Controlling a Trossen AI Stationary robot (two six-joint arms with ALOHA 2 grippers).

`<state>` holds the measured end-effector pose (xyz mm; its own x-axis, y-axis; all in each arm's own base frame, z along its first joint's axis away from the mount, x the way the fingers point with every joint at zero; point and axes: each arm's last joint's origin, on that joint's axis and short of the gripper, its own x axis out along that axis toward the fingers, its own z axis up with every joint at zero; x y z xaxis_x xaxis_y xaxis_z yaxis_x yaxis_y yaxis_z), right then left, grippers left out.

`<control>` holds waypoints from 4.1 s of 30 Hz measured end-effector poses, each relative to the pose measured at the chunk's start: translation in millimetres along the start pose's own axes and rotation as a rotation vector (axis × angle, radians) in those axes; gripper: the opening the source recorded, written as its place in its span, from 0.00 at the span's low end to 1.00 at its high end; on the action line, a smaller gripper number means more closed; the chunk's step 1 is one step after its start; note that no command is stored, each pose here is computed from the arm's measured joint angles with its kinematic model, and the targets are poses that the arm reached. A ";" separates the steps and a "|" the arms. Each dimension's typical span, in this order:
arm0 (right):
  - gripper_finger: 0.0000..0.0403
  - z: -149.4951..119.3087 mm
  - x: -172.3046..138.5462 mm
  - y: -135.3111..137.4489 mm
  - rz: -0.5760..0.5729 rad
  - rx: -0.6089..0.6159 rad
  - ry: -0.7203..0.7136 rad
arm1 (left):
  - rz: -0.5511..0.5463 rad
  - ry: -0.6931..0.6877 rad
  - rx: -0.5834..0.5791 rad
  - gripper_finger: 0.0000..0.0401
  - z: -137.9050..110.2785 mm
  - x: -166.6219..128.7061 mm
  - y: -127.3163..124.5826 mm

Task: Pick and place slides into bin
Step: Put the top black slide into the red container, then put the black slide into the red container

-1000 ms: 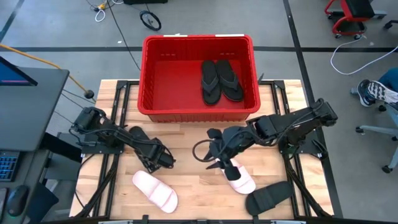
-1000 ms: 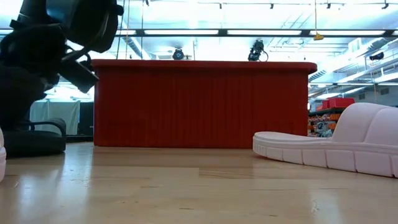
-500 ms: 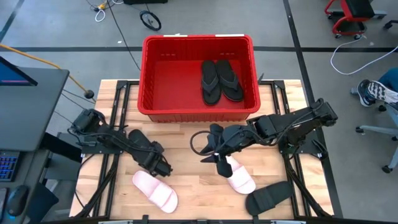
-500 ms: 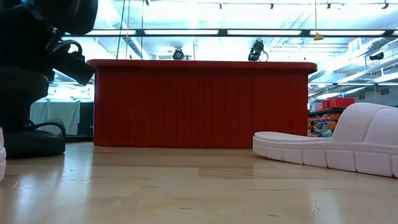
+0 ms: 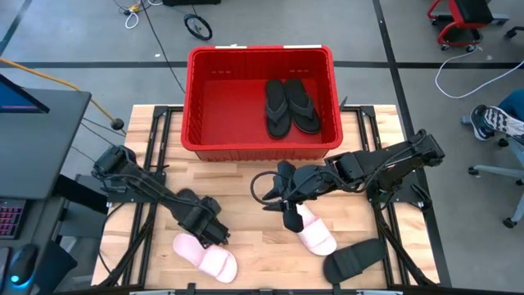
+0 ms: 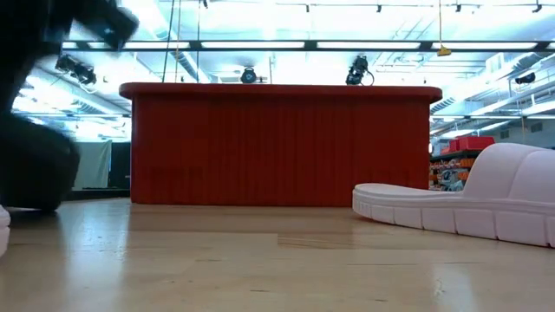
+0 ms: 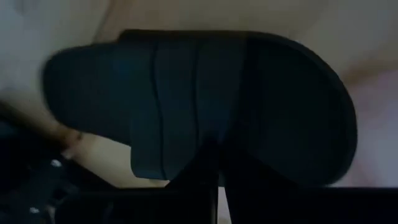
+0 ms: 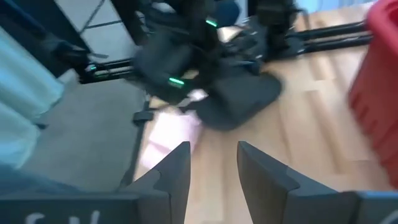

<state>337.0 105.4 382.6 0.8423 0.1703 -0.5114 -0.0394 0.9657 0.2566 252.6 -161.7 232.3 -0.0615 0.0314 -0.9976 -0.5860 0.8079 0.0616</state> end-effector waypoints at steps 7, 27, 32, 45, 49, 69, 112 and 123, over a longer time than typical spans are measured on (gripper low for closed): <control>0.33 1.9 -1.7 -3.9 -0.127 0.099 -0.058 | -0.152 -0.077 -0.059 0.02 -3.0 -103.9 -3.9; 0.29 -11.6 -54.7 -3.3 -0.161 0.012 0.095 | -0.048 -0.924 -0.015 0.02 70.9 -253.0 96.5; 0.30 -12.5 -54.7 -3.8 -0.171 0.008 0.102 | 0.217 -0.871 -0.023 0.02 127.2 -240.4 136.8; 0.30 -12.6 -56.4 -11.2 -0.376 -0.019 0.049 | 0.693 -0.456 0.272 0.02 295.3 -135.0 215.8; 0.30 -12.5 -56.5 -11.5 -0.385 -0.020 0.045 | 0.733 -0.409 0.380 0.02 332.5 -99.2 219.9; 0.29 -12.4 -56.5 -14.9 -0.423 0.006 0.038 | 0.553 -0.285 0.296 0.08 376.0 -18.2 258.9; 0.28 -17.4 -55.7 -4.3 -0.370 0.160 0.032 | 0.446 -0.388 0.385 0.04 283.8 -120.7 172.6; 0.20 -72.0 -45.0 60.5 -0.147 0.547 0.445 | 0.023 -0.765 0.290 0.08 188.4 -212.3 119.9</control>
<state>257.9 170.3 362.1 0.5150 0.2225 -0.8278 0.4306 0.7679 0.4742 347.6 39.3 445.6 0.5587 0.3581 -0.7480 -0.3526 0.9190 0.1766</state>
